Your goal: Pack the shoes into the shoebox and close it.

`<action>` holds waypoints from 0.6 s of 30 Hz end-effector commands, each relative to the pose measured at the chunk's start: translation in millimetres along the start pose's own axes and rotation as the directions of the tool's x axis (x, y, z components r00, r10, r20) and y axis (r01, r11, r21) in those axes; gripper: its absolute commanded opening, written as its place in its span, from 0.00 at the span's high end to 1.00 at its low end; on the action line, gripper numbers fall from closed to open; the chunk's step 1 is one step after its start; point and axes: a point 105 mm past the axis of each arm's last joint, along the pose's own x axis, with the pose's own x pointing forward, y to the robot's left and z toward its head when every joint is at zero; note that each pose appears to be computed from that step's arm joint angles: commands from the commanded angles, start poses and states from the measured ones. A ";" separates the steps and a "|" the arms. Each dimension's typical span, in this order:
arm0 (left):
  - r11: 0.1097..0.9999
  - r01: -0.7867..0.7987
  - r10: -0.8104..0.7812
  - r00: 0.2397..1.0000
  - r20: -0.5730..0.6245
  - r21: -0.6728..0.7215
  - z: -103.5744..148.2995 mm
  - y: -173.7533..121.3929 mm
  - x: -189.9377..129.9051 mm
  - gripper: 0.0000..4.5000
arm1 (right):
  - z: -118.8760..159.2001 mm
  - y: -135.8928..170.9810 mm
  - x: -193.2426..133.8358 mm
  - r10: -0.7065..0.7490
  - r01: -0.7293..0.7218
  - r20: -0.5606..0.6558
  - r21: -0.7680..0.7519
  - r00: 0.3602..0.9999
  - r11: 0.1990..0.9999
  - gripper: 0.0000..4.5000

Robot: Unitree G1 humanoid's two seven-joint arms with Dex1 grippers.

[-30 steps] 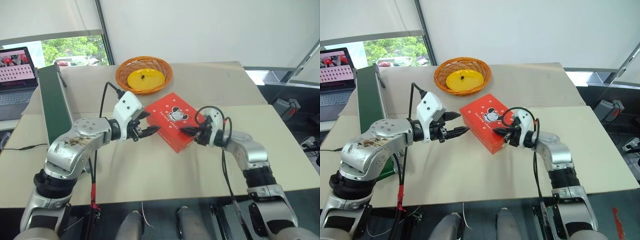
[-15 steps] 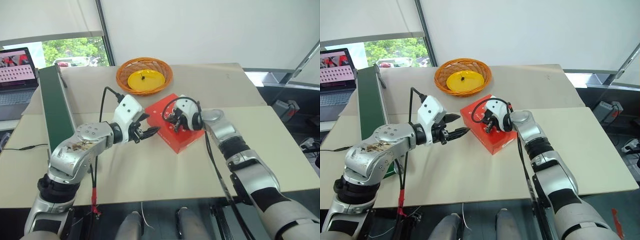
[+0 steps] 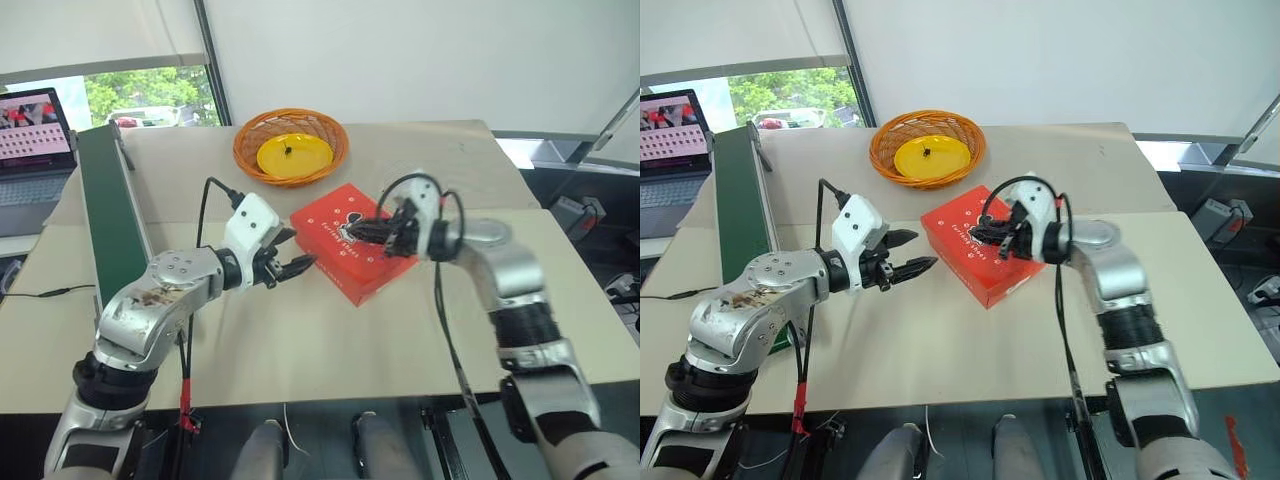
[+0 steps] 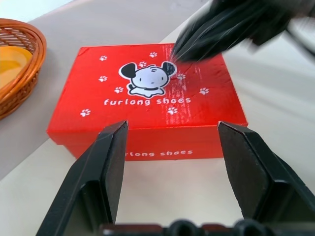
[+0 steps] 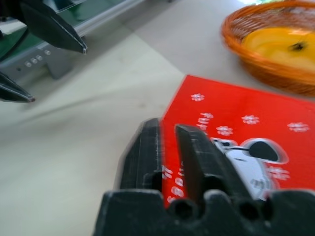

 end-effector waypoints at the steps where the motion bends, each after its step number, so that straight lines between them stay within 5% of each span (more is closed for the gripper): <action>1: 0.998 0.053 -0.055 0.998 0.043 0.045 7.2 -0.4 -5.5 0.31 | 9.0 23.0 -18.4 0.081 -0.082 -0.022 -0.034 0.996 0.996 0.46; 7: 0.989 0.138 -0.141 0.989 0.049 0.058 4.3 -7.1 -15.0 0.31 | 12.1 39.4 -47.4 0.107 -0.110 -0.085 -0.041 0.991 0.993 0.00; 18: 0.985 0.089 -0.095 0.995 0.038 0.150 10.3 7.9 -14.7 0.31 | 6.5 15.3 -66.2 -0.060 0.051 -0.149 -0.062 0.987 0.997 0.00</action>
